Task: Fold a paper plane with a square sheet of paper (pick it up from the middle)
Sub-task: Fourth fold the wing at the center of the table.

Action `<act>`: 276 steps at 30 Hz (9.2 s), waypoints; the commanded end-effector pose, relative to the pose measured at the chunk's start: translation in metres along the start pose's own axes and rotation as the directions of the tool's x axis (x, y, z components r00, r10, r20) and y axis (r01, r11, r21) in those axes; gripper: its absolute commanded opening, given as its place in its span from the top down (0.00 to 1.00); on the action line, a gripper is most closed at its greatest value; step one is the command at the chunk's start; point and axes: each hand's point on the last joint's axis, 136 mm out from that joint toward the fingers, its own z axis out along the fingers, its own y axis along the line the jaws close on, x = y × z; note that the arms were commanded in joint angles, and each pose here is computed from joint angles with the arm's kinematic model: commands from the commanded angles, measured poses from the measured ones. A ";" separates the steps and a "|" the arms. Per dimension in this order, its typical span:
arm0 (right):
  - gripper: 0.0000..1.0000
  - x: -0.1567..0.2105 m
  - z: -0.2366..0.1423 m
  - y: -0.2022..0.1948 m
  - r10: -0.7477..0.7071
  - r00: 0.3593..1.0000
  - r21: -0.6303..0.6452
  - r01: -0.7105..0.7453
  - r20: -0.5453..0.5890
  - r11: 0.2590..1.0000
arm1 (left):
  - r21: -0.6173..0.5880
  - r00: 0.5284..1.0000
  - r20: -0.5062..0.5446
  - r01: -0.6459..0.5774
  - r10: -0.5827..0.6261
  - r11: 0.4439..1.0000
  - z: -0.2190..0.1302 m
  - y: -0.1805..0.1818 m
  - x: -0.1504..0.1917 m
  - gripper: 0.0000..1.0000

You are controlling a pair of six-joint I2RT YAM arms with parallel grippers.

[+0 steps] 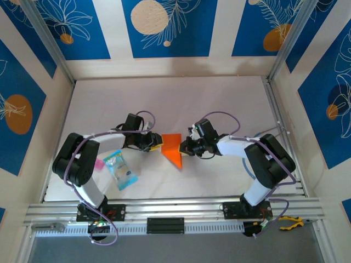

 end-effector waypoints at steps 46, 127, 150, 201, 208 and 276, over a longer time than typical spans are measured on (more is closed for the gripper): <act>0.98 0.001 -0.029 0.019 -0.013 0.997 -0.222 0.030 0.075 0.975 | 0.058 0.993 -0.095 0.079 -0.073 0.995 0.025 -0.009 -0.005 0.61; 0.63 0.026 0.030 0.042 -0.931 0.363 0.628 0.721 0.018 0.293 | 0.046 0.933 0.279 0.224 -0.227 0.974 -0.030 -0.015 -0.005 1.00; 0.90 0.022 0.036 0.027 -0.907 0.421 0.619 0.709 0.013 0.338 | 0.032 0.938 0.277 0.208 -0.209 0.978 -0.032 -0.016 -0.005 0.96; 0.84 0.025 0.027 0.009 -0.871 0.488 0.570 0.701 0.055 0.428 | 0.016 0.959 0.196 0.205 -0.204 0.979 -0.024 -0.011 -0.021 0.99; 0.89 0.027 0.030 0.012 -0.869 0.491 0.551 0.709 0.062 0.440 | 0.017 0.958 0.196 0.208 -0.207 0.978 -0.023 -0.010 -0.020 0.99; 0.95 0.032 0.046 0.017 -0.780 0.617 0.408 0.689 0.103 0.599 | 0.002 0.950 0.244 0.198 -0.192 0.980 -0.042 -0.012 -0.026 0.65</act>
